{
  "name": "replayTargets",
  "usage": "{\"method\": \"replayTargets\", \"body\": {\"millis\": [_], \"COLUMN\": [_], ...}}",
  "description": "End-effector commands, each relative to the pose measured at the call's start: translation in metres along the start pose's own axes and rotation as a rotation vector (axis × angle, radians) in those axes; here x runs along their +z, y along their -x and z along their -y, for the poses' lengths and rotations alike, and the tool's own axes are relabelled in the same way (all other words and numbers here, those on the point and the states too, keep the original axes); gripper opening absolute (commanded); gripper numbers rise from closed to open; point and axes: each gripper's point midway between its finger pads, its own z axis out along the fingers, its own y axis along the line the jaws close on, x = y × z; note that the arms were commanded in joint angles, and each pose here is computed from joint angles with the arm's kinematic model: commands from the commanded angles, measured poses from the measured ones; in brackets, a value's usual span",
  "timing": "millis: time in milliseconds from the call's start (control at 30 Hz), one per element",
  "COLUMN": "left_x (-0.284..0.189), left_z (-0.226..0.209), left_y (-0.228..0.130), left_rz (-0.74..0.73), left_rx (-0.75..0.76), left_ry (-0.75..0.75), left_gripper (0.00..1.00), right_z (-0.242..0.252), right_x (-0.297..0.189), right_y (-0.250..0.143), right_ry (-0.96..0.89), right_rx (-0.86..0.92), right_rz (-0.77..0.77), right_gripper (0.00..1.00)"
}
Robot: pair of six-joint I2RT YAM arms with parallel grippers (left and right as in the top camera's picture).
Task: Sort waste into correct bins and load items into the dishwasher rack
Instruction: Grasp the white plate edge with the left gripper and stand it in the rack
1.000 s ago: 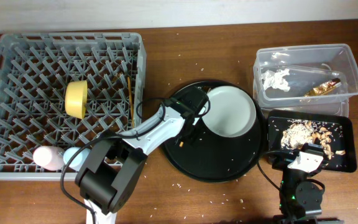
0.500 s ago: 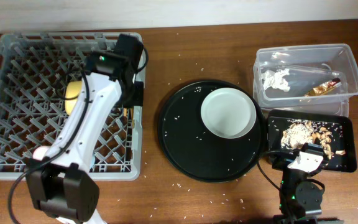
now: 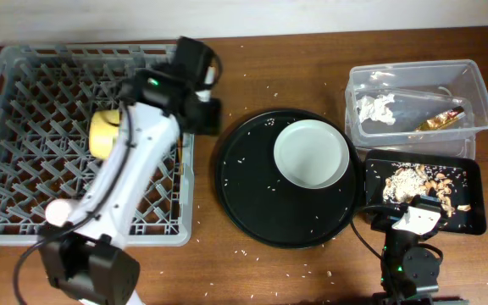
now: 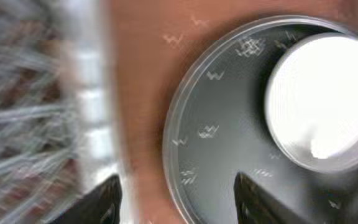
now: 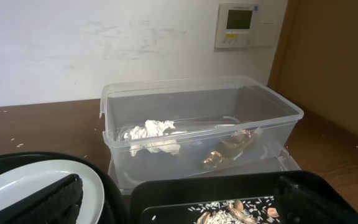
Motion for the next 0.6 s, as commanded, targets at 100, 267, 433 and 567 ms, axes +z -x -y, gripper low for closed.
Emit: {"method": "replayTargets", "body": {"millis": [100, 267, 433, 567], "left_x": [0.139, 0.175, 0.171, 0.085], "left_z": [0.143, 0.154, 0.144, 0.084], "left_y": [-0.083, -0.086, -0.076, -0.001], "left_rz": [-0.260, -0.251, -0.258, -0.059], "left_rx": [-0.079, -0.140, -0.188, -0.194], "left_ry": [-0.608, -0.568, -0.556, -0.494], "left_gripper": [0.53, 0.53, 0.00, 0.00], "right_z": [0.002, 0.002, 0.002, 0.002], "right_x": [0.000, 0.000, 0.000, 0.000], "right_y": [-0.003, -0.003, -0.003, -0.003], "right_ry": [-0.007, -0.007, -0.007, -0.007], "right_rx": [-0.005, -0.005, -0.005, -0.005], "right_rz": [-0.005, -0.006, -0.005, -0.005], "right_gripper": [0.99, 0.98, 0.98, 0.98]}}
